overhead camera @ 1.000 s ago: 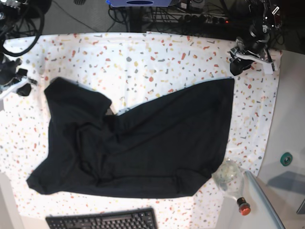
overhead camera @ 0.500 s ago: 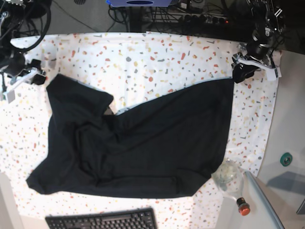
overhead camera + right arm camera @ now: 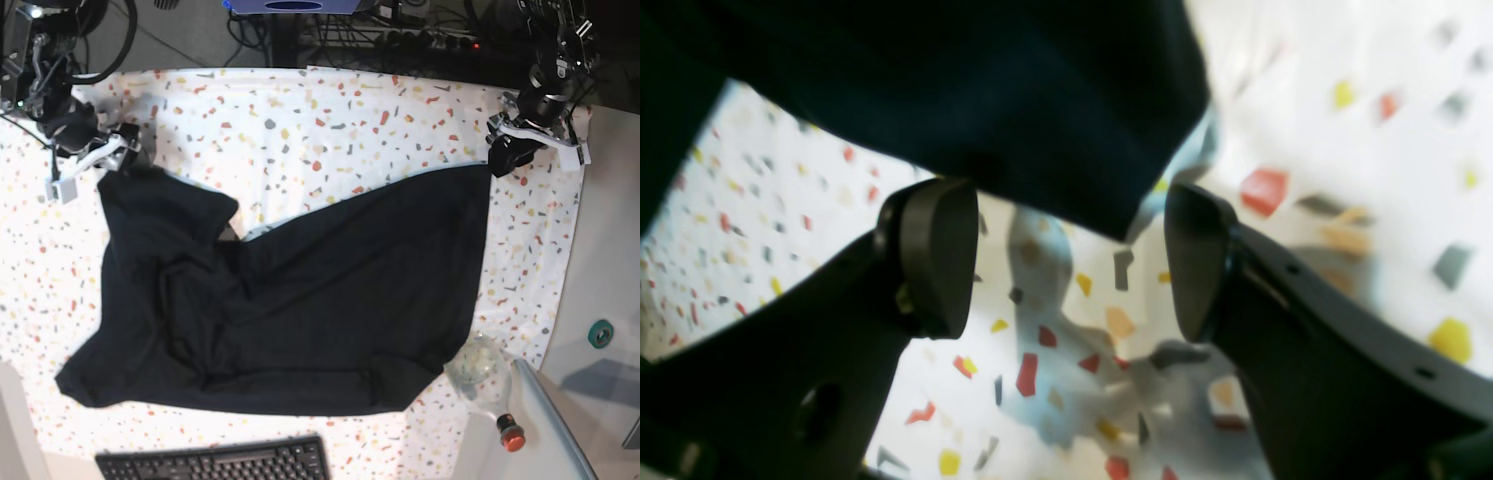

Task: Layout the t-shirt on the table in an organized manner, then fold the t-shirt properly
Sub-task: 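Pull the shirt collar edge apart with both grippers to spread it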

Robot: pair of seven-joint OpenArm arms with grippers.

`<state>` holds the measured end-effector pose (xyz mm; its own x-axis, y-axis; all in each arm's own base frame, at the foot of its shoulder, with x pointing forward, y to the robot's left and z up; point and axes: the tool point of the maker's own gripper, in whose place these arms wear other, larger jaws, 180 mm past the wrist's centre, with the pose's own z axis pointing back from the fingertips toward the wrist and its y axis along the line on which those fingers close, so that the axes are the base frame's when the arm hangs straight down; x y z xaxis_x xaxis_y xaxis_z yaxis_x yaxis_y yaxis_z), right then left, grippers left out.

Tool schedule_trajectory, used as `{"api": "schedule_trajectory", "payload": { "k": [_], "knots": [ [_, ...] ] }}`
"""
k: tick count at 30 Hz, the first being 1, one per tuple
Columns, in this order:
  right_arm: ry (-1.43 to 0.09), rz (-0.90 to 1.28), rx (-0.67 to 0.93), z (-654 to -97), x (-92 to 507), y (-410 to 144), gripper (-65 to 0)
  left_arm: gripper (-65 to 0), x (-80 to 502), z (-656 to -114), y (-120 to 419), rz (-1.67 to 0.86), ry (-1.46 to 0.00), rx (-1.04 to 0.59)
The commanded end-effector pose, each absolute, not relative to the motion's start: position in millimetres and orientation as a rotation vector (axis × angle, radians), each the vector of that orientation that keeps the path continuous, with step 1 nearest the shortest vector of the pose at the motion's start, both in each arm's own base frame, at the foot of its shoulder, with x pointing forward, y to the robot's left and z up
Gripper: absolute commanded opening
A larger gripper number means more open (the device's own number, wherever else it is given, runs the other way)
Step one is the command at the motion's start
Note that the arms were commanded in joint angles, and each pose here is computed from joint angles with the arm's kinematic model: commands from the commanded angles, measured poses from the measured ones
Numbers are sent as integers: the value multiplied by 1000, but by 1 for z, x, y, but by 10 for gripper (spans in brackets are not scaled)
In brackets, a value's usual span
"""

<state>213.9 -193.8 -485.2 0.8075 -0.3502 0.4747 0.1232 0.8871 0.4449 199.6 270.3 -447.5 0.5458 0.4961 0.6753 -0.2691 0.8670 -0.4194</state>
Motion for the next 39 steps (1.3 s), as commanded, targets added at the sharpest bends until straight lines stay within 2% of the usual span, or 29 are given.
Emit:
{"api": "schedule_trajectory", "payload": {
  "k": [1, 5, 7, 8, 10, 11, 12, 21, 28, 39],
  "knots": [
    [-604, -248, 409, -480, 226, -199, -246, -367, 204, -439, 276, 455, -919, -280],
    [-582, -267, 410, -490, 229, -206, -248, -367, 199, -447, 277, 470, -899, -279],
    [-604, -267, 407, -487, 231, -207, -284, -367, 198, -447, 278, 470, -898, -277],
    [-612, -262, 404, -485, 231, -208, -332, -367, 198, -447, 278, 470, -896, -277],
    [-627, -233, 408, -478, 227, -205, -486, -367, 197, -448, 278, 471, -895, -277],
    [-654, -190, 417, -469, 228, -201, -590, -367, 197, -448, 278, 471, -895, -277],
    [-669, -145, 425, -461, 224, -197, -650, -367, 197, -447, 278, 470, -896, -277],
    [-596, -15, 348, -425, 185, -190, -650, -370, 199, -444, 278, 462, -903, -275],
    [-588, -99, 239, -417, 174, -240, -650, -369, 200, -447, 277, 461, -896, -278],
    [-589, -104, 229, -416, 174, -245, -650, -367, 213, -475, 275, 544, -850, -313]
  ]
}}
